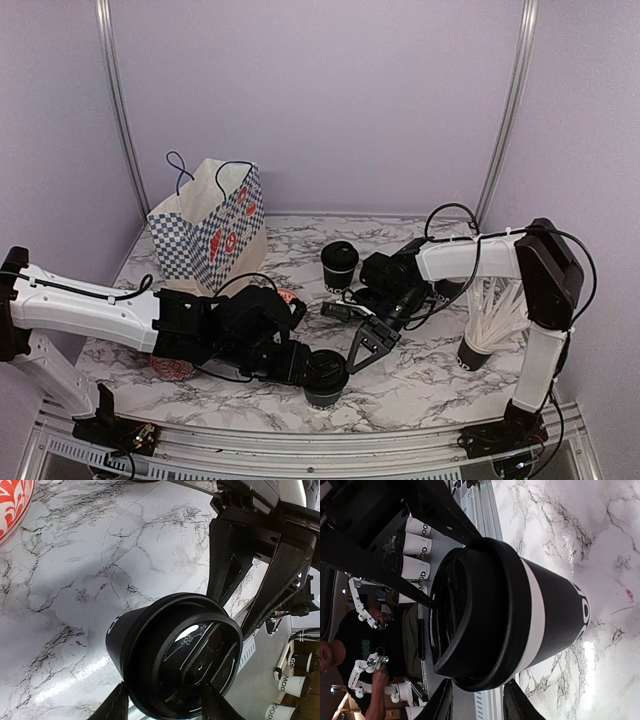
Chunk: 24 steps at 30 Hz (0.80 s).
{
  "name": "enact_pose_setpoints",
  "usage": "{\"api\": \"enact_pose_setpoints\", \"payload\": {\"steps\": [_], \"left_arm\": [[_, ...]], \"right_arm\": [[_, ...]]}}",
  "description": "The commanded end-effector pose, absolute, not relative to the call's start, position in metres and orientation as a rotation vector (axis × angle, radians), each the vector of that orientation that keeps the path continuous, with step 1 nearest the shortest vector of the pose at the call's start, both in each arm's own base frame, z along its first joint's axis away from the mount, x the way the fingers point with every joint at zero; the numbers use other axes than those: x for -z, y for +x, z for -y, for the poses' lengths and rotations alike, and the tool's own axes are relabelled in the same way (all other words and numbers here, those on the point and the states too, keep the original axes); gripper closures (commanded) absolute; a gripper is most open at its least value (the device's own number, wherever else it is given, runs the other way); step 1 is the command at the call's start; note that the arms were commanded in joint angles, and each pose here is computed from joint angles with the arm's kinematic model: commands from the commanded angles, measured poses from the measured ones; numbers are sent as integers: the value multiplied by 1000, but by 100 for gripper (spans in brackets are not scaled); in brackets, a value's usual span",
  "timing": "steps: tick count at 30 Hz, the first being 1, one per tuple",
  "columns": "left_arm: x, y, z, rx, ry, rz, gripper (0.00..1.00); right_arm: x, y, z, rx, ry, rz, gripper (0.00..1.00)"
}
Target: Pack the takeout coffee
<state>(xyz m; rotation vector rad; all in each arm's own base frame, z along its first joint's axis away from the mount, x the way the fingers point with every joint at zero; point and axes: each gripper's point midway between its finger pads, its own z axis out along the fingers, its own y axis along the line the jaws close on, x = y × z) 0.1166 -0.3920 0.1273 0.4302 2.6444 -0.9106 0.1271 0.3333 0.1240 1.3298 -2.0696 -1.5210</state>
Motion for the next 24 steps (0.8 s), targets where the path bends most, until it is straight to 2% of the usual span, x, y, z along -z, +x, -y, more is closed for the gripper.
{"api": "enact_pose_setpoints", "payload": {"steps": [1, 13, 24], "left_arm": [[-121, 112, 405, 943, 472, -2650, 51], [-106, 112, 416, 942, 481, -2678, 52], [-87, 105, 405, 903, 461, -2732, 55]], "right_arm": [[-142, 122, -352, 1643, 1357, 1967, 67], [-146, 115, -359, 1676, 1338, 1904, 66], [-82, 129, -353, 1380, 1293, 2108, 74]]}}
